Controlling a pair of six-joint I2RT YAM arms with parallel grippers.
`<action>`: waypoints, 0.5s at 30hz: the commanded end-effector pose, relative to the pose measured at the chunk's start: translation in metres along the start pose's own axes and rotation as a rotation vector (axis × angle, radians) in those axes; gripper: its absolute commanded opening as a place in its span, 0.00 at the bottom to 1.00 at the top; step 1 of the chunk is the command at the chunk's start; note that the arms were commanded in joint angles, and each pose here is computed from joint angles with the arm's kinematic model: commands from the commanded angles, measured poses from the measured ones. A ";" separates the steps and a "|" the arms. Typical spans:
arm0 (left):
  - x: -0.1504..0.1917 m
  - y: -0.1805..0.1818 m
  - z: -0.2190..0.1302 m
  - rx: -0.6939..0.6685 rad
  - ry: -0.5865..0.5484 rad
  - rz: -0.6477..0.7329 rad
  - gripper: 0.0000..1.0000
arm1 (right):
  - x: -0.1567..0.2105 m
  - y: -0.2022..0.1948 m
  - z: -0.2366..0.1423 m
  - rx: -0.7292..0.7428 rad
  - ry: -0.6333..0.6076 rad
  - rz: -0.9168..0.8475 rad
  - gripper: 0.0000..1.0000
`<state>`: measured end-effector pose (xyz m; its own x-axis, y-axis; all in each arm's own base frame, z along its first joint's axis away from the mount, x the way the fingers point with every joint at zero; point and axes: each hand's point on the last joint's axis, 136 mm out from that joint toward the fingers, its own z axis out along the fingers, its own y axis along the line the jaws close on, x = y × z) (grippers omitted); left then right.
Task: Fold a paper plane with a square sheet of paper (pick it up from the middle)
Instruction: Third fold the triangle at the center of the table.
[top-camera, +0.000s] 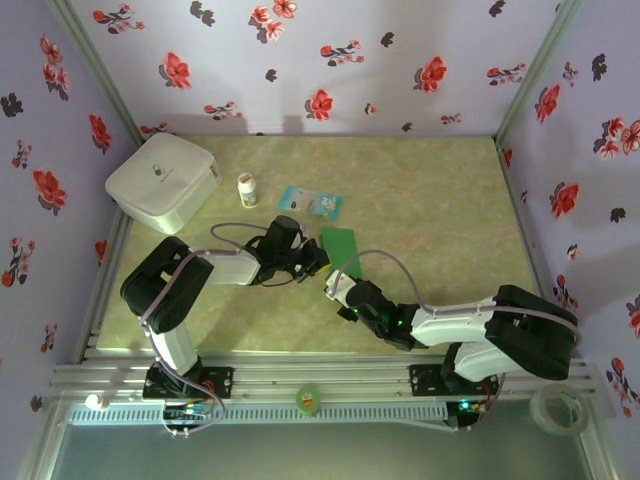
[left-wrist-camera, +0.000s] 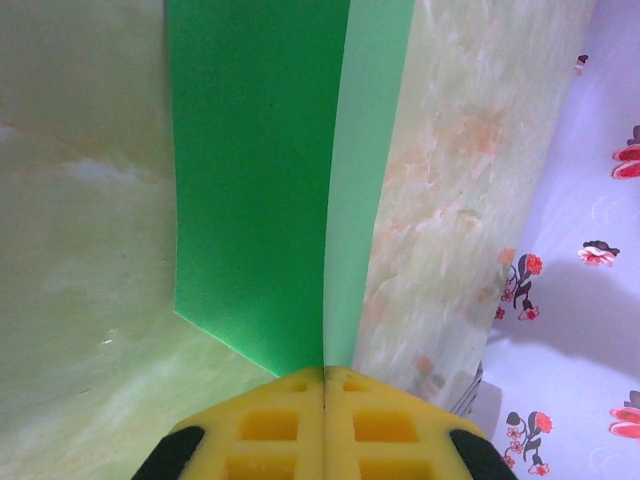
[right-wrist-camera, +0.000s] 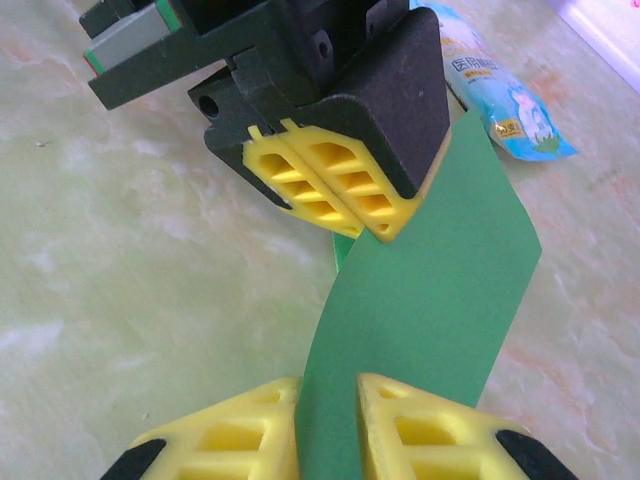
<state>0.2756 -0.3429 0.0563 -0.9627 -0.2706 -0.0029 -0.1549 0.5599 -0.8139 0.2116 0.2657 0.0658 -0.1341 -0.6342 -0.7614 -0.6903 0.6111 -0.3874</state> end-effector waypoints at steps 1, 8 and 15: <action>0.001 -0.010 -0.004 0.038 0.004 0.020 0.00 | -0.008 0.000 -0.003 -0.005 -0.018 0.042 0.16; 0.002 -0.009 -0.004 0.035 0.004 0.019 0.00 | -0.008 0.003 -0.003 -0.024 -0.015 0.064 0.05; -0.007 -0.009 -0.024 -0.009 -0.037 0.054 0.27 | -0.006 0.013 -0.004 -0.102 0.000 0.123 0.00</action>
<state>0.2749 -0.3378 0.0623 -0.9634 -0.2675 -0.0170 -0.1424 0.5645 -0.8131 0.2047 0.2684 0.0611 -0.1843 -0.6022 -0.7768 -0.7149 0.6245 -0.3146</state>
